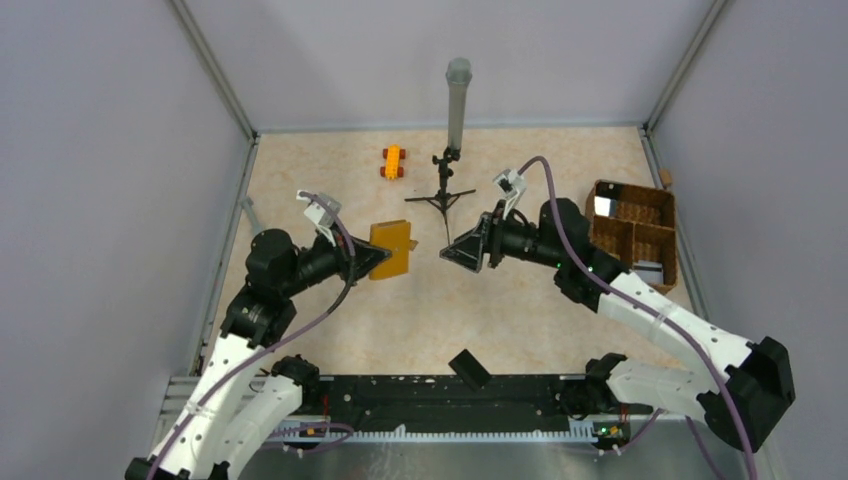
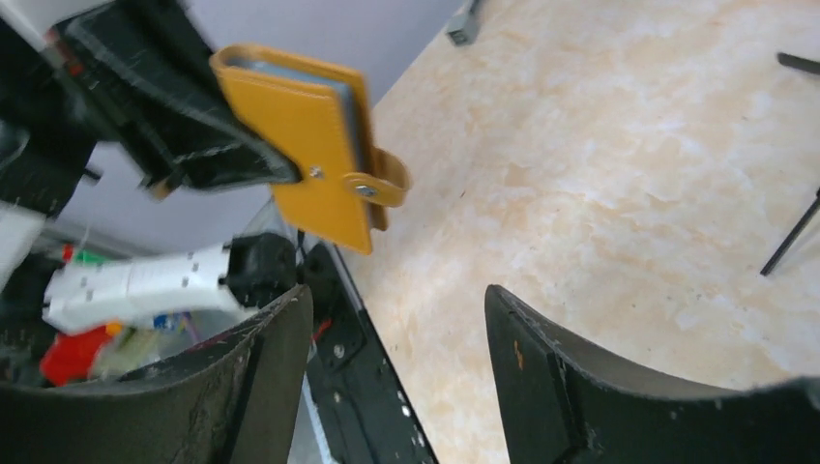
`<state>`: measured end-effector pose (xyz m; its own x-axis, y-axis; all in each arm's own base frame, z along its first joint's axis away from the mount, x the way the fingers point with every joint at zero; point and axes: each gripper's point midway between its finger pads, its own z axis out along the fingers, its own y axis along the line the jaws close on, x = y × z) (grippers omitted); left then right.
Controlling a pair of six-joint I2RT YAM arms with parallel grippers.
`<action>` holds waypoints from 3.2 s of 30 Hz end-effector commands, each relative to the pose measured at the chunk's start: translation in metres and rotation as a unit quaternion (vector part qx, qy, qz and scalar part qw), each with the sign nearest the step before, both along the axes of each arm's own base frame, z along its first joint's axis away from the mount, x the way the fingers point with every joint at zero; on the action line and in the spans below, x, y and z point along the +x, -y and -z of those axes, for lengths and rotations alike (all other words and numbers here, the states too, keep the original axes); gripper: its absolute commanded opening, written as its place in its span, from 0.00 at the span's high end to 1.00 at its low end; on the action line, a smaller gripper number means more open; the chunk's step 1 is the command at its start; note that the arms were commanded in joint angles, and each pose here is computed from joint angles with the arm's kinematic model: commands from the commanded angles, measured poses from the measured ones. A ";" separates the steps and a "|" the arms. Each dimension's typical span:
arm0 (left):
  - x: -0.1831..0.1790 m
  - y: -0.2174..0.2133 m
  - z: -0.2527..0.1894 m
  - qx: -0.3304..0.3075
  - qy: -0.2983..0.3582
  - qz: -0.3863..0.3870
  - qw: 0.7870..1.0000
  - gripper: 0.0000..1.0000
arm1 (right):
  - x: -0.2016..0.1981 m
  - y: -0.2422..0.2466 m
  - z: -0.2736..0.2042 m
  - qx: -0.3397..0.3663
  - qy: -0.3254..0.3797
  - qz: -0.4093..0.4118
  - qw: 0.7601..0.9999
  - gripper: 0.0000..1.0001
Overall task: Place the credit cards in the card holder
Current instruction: Close the card holder at the center of the board.
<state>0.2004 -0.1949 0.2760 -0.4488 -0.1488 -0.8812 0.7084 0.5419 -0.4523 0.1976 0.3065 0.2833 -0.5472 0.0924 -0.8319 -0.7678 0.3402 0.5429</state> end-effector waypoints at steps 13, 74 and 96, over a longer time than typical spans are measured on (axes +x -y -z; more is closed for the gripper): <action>0.033 -0.036 -0.001 0.046 0.031 -0.139 0.989 1.00 | 0.045 -0.080 0.019 0.061 -0.189 0.121 0.973 0.50; 0.037 -0.030 0.014 0.047 -0.013 -0.134 0.990 1.00 | 0.028 -0.129 0.006 0.016 -0.090 0.042 0.995 1.00; 0.038 -0.031 0.014 0.047 -0.013 -0.137 0.989 1.00 | 0.035 -0.132 0.024 -0.044 -0.083 0.078 0.992 1.00</action>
<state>0.2345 -0.1583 0.2340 -0.4927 -0.1577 -0.8558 0.4680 0.7811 -0.4134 0.2338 0.4248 0.2333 -0.6986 0.1058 -0.7076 -0.5562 0.5418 0.6302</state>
